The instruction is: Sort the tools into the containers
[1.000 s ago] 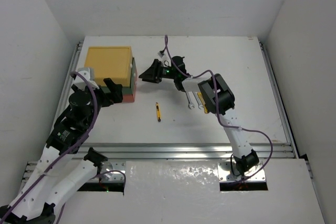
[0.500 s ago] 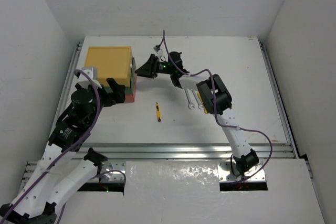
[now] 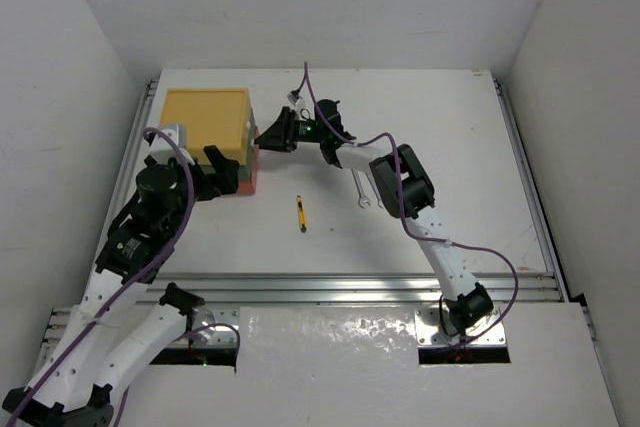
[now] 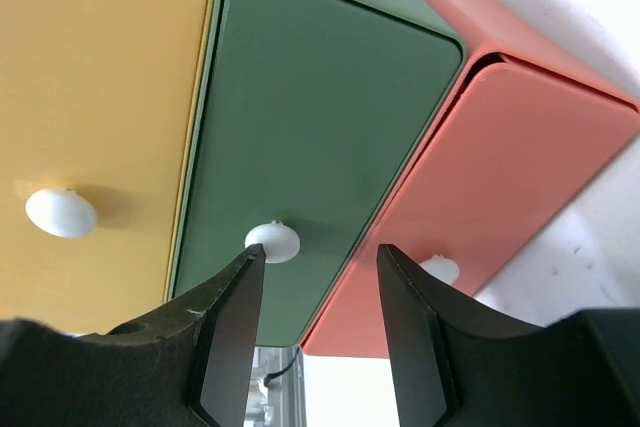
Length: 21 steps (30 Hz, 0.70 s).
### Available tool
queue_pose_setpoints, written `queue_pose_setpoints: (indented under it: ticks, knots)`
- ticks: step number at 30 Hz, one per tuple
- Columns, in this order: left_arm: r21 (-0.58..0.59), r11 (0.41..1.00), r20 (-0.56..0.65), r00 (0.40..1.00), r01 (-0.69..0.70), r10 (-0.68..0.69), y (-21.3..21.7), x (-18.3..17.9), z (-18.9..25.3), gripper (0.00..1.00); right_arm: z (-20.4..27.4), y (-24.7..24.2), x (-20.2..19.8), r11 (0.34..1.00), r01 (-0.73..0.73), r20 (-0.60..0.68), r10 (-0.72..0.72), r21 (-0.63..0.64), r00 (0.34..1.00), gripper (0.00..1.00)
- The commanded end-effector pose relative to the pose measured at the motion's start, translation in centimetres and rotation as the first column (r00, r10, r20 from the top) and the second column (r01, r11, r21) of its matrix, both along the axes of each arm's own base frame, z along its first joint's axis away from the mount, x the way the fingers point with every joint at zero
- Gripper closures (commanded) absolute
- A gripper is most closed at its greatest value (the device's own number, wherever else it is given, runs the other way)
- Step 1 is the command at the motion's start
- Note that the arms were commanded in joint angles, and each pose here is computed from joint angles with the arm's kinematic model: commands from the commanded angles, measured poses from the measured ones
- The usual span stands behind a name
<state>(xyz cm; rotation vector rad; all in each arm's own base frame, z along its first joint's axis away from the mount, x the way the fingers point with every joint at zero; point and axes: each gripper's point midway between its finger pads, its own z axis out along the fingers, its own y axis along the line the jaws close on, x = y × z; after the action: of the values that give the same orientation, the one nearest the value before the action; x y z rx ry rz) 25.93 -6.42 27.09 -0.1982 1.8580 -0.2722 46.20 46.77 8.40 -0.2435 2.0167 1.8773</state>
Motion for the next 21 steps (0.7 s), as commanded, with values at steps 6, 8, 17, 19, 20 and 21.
queue_pose_setpoints:
  ticks: [6, 8, 17, 19, 20, 21]
  knots:
    - [-0.009, 0.999, 0.043, 0.998, 0.036, -0.036, -0.5, 0.7, 0.9, 0.04, 4.0, 1.0, -1.1, 0.995, -0.035, 0.1, 0.026, 0.09, 0.995, 0.5]
    - [-0.006, 0.999, 0.034, 0.999, 0.041, -0.041, -0.6, 0.8, 0.7, 0.04, 3.8, 1.1, -1.0, 0.995, -0.041, 0.099, 0.032, 0.094, 0.995, 0.51]
    - [-0.004, 0.999, 0.024, 0.999, 0.049, -0.048, -0.8, 0.9, 0.4, 0.04, 4.5, 1.7, -0.8, 0.994, -0.054, 0.106, 0.044, 0.097, 0.993, 0.51]
    - [-0.005, 0.999, 0.027, 0.998, 0.049, -0.048, -0.8, 0.8, 0.5, 0.04, 3.9, 1.8, -0.7, 0.995, -0.05, 0.098, 0.041, 0.089, 0.994, 0.52]
    - [-0.006, 0.999, 0.029, 0.998, 0.049, -0.048, -0.8, 0.8, 0.5, 0.04, 3.9, 2.0, -0.6, 0.995, -0.048, 0.1, 0.04, 0.088, 0.994, 0.53]
    - [-0.004, 0.999, 0.029, 0.998, 0.049, -0.049, -0.8, 0.8, 0.5, 0.04, 3.8, 2.1, -0.6, 0.995, -0.05, 0.096, 0.041, 0.086, 0.995, 0.54]
